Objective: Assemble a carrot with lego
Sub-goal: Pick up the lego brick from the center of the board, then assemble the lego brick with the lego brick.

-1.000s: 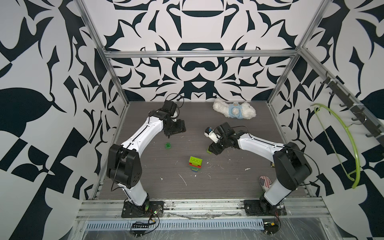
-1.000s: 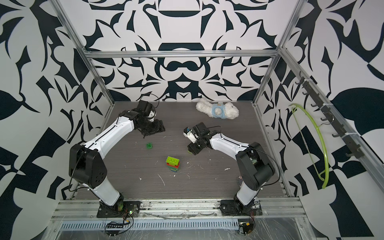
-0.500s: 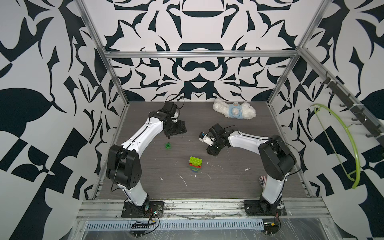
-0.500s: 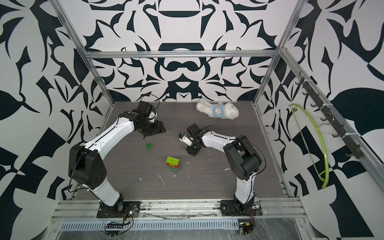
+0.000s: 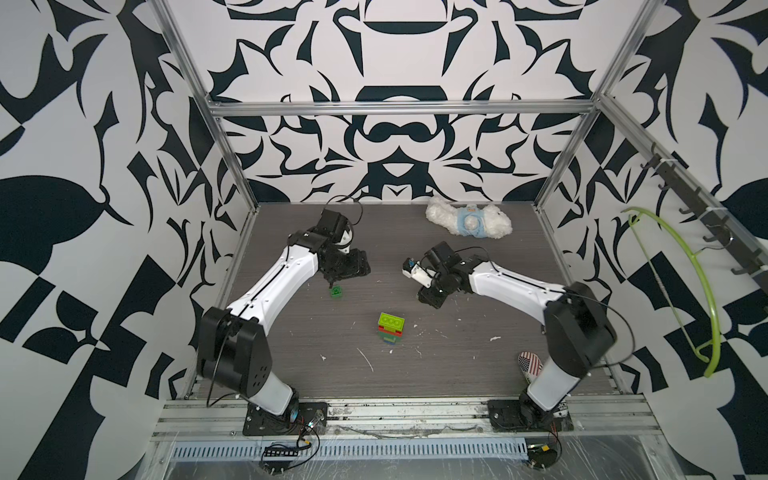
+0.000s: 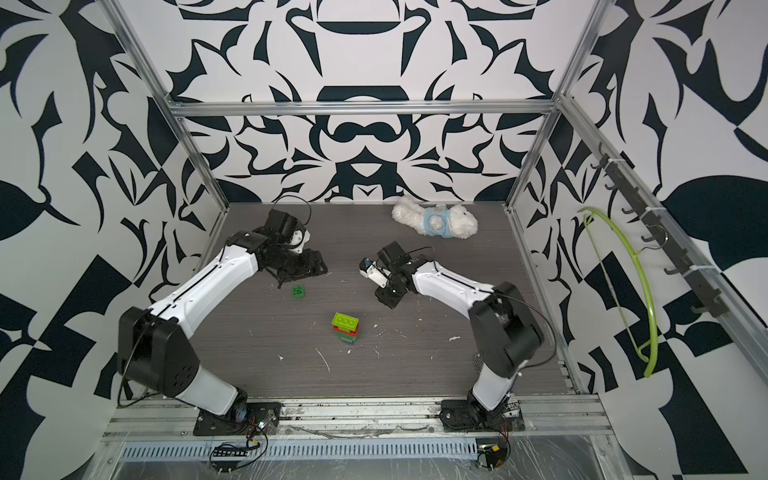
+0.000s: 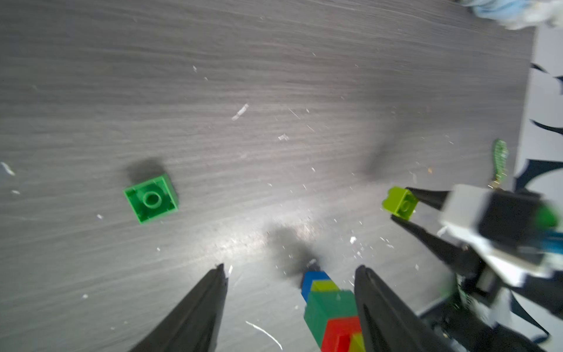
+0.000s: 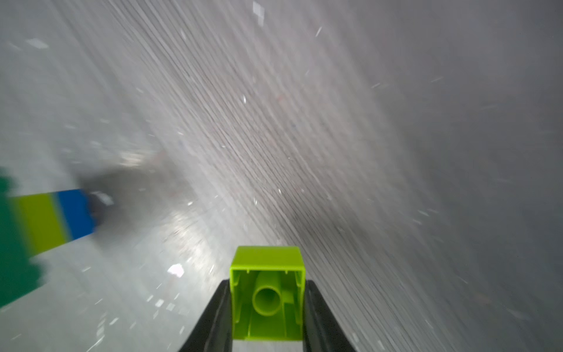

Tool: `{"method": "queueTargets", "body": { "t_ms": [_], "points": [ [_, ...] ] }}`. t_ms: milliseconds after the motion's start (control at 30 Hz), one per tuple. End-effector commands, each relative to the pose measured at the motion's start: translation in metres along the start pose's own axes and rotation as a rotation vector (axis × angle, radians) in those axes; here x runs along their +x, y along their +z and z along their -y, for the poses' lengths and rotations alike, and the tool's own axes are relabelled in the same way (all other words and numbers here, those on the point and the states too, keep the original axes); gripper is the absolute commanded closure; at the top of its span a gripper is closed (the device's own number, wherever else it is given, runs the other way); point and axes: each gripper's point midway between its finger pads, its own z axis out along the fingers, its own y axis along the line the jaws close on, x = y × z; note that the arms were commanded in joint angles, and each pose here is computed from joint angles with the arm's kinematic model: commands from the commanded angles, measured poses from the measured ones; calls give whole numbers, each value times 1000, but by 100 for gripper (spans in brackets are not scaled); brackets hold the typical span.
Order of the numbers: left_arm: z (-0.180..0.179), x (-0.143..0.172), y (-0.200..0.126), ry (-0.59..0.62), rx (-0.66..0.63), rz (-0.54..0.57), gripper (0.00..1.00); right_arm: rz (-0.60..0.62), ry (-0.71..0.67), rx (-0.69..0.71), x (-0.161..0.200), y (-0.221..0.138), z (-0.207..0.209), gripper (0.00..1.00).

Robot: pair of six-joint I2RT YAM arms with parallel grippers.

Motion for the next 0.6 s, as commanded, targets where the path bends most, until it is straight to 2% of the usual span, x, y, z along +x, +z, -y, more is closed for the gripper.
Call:
{"method": "queueTargets", "body": {
  "t_ms": [0,100,233,433,567],
  "points": [
    [33,33,-14,18,246,-60,28,86,-6,-39,-11,-54,-30,76],
    [43,52,-13,-4,343,-100,30,99,-75,-94,-16,-78,-63,76],
    [42,72,-1,-5,337,-168,31,64,-170,-144,-20,-92,-92,76],
    [38,91,20,-28,360,-260,32,10,-244,-169,-25,-84,-111,76],
    [37,95,27,-24,361,-281,34,-5,-262,-177,-28,-75,-118,76]
  ]
}}
